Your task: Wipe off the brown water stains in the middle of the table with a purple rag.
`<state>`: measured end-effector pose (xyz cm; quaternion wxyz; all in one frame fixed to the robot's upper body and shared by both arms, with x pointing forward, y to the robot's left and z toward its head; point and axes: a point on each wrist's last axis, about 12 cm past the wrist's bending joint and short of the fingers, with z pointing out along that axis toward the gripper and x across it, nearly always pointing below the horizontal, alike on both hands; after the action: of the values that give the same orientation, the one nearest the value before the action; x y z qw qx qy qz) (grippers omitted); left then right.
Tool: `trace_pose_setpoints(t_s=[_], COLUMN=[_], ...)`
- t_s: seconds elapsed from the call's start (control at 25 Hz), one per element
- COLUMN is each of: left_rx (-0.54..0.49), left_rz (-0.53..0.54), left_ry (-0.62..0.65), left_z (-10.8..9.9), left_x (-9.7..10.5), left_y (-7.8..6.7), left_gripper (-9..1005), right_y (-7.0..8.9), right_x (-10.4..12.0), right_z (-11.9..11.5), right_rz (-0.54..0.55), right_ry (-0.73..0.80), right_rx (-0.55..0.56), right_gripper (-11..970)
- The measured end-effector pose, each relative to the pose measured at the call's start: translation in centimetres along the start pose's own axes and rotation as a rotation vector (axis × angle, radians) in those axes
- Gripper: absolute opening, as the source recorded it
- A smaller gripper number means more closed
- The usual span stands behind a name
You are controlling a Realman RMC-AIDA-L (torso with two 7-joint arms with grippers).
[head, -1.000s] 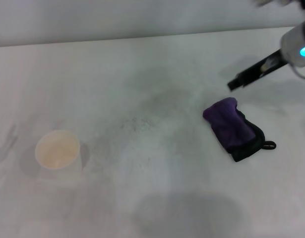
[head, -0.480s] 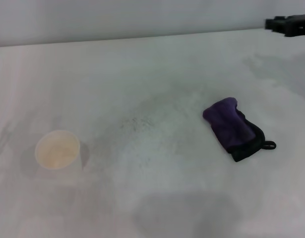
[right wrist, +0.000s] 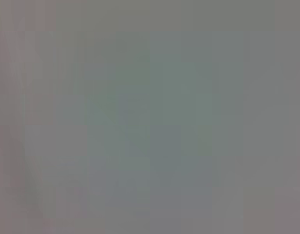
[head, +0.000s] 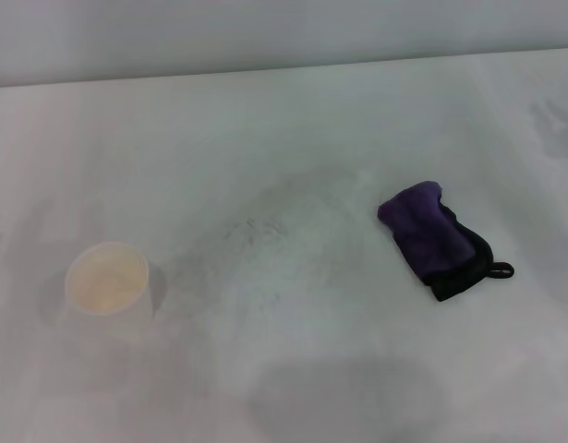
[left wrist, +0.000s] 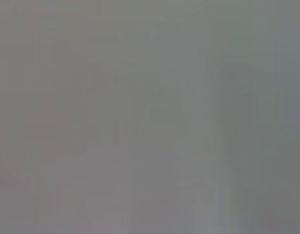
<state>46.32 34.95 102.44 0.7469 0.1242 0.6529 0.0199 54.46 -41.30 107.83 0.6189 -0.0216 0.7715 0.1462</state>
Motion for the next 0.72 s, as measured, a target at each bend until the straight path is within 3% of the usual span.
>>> trace_pose_setpoints(t_s=[0.16, 0.4, 0.72], left_rx=[-0.057, -0.149, -0.187], left_rz=[0.008, 0.003, 0.006], left_ry=[0.004, 0.009, -0.029], left_z=[0.1, 0.4, 1.2], left_x=[0.2, 0.4, 0.0], left_y=[0.4, 0.7, 0.6], left_gripper=[833, 834, 834], right_y=[0.8, 2.9, 2.3], right_x=[2.9, 5.6, 6.0], right_z=[-1.2, -2.4, -2.6], right_rz=[-0.069, -0.302, -0.320], right_ry=[-0.128, -0.255, -0.232], right_rx=[0.047, 0.168, 0.235], right_gripper=[354, 370, 391])
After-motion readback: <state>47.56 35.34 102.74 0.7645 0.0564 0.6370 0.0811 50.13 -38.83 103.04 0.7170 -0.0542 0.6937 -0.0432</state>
